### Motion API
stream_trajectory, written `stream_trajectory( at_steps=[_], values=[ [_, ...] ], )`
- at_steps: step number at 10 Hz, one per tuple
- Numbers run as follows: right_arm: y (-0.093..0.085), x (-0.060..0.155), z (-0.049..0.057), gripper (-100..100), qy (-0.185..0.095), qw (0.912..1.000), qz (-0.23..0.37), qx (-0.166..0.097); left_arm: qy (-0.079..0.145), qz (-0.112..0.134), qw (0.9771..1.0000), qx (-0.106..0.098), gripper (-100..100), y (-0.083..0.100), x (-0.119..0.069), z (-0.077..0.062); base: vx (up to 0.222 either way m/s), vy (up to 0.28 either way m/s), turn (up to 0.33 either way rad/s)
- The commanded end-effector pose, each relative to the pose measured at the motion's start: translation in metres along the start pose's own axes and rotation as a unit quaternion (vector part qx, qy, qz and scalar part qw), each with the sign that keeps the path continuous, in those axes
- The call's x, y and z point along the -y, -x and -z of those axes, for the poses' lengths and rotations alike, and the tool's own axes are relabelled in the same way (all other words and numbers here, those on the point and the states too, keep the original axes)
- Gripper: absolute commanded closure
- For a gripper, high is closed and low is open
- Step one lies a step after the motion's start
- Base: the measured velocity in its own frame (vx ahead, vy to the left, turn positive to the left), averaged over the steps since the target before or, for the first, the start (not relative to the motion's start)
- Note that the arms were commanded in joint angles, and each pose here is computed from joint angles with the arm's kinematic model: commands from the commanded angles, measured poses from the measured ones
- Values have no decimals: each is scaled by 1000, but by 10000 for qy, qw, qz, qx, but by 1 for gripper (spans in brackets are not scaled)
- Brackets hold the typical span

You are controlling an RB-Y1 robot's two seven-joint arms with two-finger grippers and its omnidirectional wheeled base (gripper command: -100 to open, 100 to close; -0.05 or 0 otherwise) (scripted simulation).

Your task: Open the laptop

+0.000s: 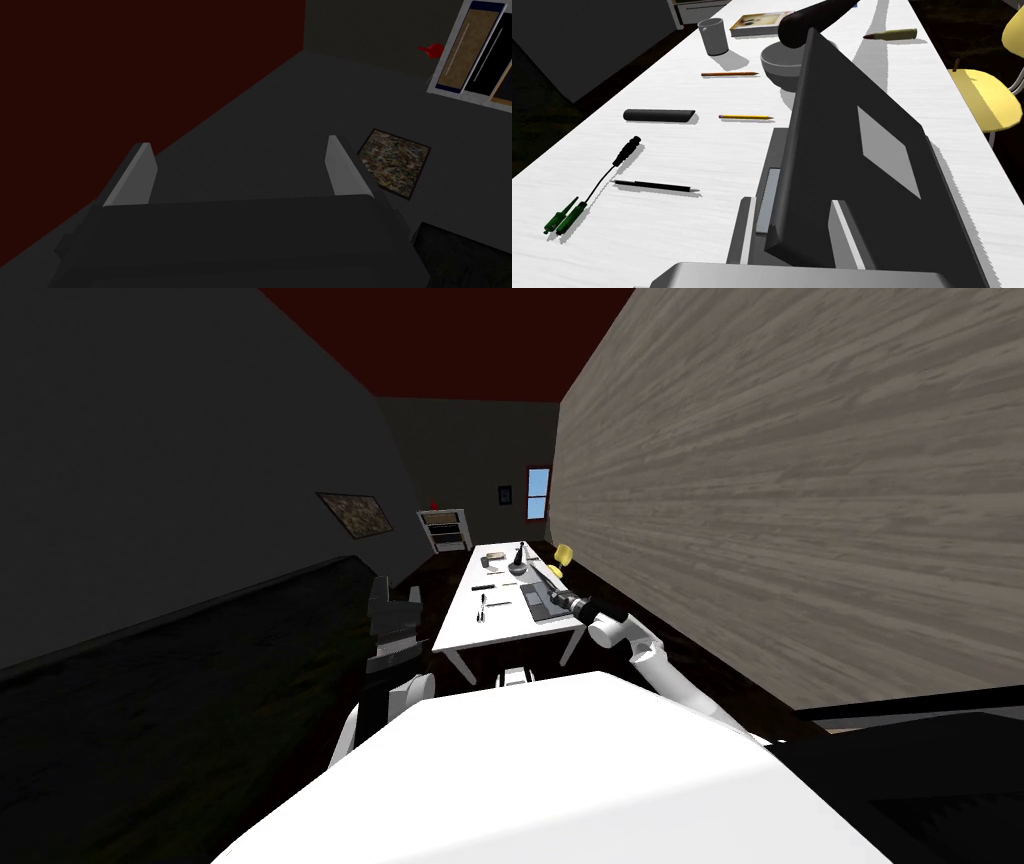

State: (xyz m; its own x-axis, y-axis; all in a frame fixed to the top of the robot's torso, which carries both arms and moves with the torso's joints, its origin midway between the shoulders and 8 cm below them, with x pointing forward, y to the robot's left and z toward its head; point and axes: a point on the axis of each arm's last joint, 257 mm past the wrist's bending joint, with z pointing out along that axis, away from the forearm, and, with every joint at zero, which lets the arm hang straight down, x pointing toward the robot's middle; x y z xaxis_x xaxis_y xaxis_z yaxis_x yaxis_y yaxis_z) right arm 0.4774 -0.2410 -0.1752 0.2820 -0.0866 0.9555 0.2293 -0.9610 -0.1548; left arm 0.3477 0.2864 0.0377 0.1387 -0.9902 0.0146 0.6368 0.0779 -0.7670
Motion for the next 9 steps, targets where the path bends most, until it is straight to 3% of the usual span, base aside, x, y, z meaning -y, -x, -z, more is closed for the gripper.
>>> stream_trajectory(
  at_steps=[1, 3, 5, 6, 9],
  values=[
    [21, -31, 0, 100, 112, 9998, 15, 146, -1, 2, 10000, -1, 0, 0, 0, 0, -147, 35, 424],
    [33, -53, 4, 100, 235, 9993, 175, 214, 0, 0, 10000, 0, 0, 0, 0, 0, -99, 47, 274],
    [50, -75, 4, 100, 362, 9987, -70, 365, 0, 1, 10000, 0, 0, 0, 0, 0, -92, 64, 219],
    [31, -69, 5, -100, 274, 9992, 25, 298, 0, 0, 10000, 0, 0, 0, 0, 0, -7, 34, -51],
    [15, -66, 11, -100, 215, 9993, 44, 303, 1, -1, 10000, 0, 0, 0, 0, 0, 30, 15, -51]
  ],
)
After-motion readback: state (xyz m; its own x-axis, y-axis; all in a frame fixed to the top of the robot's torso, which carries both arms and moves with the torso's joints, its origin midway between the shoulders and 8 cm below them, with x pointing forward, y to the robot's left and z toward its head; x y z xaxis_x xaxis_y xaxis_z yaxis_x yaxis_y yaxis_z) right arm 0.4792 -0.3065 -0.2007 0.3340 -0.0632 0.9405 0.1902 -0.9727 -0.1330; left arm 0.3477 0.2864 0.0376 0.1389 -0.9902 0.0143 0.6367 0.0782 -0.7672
